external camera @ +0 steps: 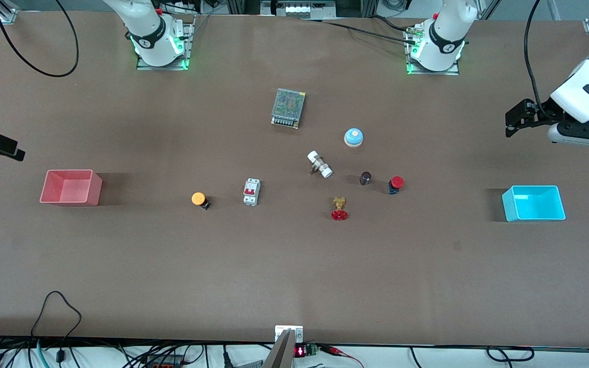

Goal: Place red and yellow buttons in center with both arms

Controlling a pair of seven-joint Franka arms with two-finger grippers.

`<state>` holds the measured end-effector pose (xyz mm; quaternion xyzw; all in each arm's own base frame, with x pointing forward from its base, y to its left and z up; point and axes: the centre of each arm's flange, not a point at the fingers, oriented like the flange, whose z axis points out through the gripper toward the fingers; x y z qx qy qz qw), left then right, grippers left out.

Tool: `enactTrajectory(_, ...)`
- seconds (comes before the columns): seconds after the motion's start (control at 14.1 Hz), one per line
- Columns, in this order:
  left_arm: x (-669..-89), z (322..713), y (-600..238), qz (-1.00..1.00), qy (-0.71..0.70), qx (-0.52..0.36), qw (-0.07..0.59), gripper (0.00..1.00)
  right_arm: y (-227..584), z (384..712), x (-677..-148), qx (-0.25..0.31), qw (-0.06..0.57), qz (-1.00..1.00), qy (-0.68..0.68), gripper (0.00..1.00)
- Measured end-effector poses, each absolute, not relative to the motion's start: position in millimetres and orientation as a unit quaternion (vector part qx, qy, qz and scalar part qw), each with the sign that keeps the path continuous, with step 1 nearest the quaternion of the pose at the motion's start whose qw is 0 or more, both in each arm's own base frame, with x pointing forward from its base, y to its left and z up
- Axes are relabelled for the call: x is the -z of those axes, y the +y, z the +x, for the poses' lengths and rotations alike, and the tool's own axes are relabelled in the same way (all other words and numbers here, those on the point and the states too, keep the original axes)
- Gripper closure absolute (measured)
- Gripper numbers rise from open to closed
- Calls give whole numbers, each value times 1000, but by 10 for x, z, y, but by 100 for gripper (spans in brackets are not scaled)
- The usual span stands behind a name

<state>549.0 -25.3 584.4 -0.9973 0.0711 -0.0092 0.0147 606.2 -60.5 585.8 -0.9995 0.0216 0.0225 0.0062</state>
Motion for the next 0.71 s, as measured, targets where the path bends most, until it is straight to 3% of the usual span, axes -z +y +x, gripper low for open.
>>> enactTrajectory(0.71, -5852, 5491, -275, -997, 73, 10, 15, 0, -520, 5628, -5830, -2, 6, -1000, 17, 0)
